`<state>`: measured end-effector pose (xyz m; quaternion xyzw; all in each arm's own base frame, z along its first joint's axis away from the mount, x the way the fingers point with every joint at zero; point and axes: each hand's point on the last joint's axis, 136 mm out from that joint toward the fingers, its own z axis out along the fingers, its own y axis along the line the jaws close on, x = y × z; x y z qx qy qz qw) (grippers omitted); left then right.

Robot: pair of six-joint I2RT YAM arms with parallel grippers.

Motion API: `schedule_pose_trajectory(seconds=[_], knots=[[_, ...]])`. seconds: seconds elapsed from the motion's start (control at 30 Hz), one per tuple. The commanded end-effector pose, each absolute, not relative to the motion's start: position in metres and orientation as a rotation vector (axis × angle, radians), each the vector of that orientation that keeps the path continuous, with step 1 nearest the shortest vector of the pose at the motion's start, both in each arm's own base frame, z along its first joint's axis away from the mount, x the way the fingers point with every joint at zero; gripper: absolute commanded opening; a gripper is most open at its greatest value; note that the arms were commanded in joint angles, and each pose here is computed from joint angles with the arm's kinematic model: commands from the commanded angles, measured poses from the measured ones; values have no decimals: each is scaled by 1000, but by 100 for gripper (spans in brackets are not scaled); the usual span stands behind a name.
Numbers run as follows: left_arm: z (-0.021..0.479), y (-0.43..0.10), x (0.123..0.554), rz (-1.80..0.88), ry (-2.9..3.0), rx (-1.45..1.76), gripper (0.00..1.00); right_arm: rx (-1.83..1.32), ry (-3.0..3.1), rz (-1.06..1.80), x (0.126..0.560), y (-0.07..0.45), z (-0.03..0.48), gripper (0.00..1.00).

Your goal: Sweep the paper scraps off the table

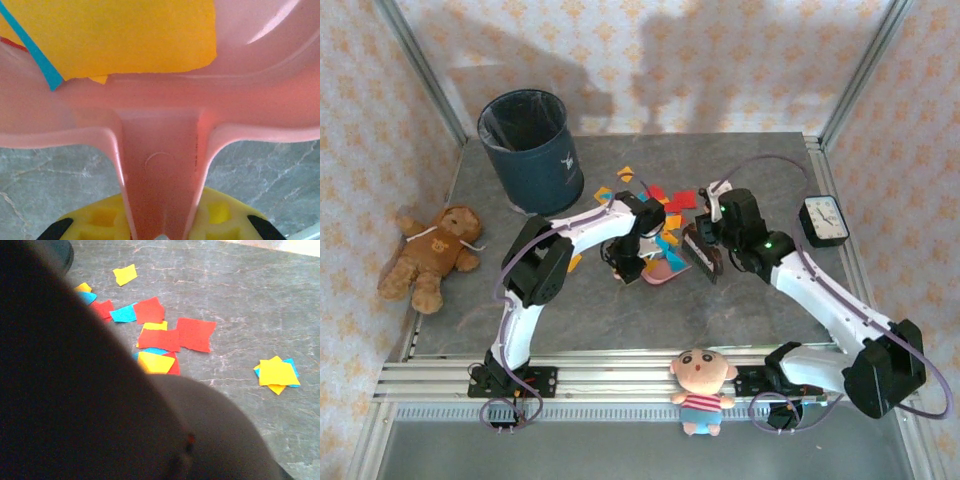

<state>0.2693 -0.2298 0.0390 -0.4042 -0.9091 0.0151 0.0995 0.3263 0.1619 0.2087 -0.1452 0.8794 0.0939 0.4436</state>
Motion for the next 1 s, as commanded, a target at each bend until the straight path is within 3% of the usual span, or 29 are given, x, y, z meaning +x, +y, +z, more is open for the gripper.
schedule_pose_trajectory(seconds=[0.0, 0.43, 0.67, 0.97], knots=[[49, -222, 242, 74, -2609, -1204, 0, -258, 2121, 185, 328, 147, 226, 0], [47, -216, 243, 40, -2673, -1180, 0, -236, 2007, 348, 351, 178, 255, 0], [48, -217, 244, 51, -2680, -1186, 0, -300, 2078, 540, 351, 212, 241, 0], [53, -215, 253, 34, -2729, -1175, 0, -372, 2219, 559, 330, 213, 210, 0]])
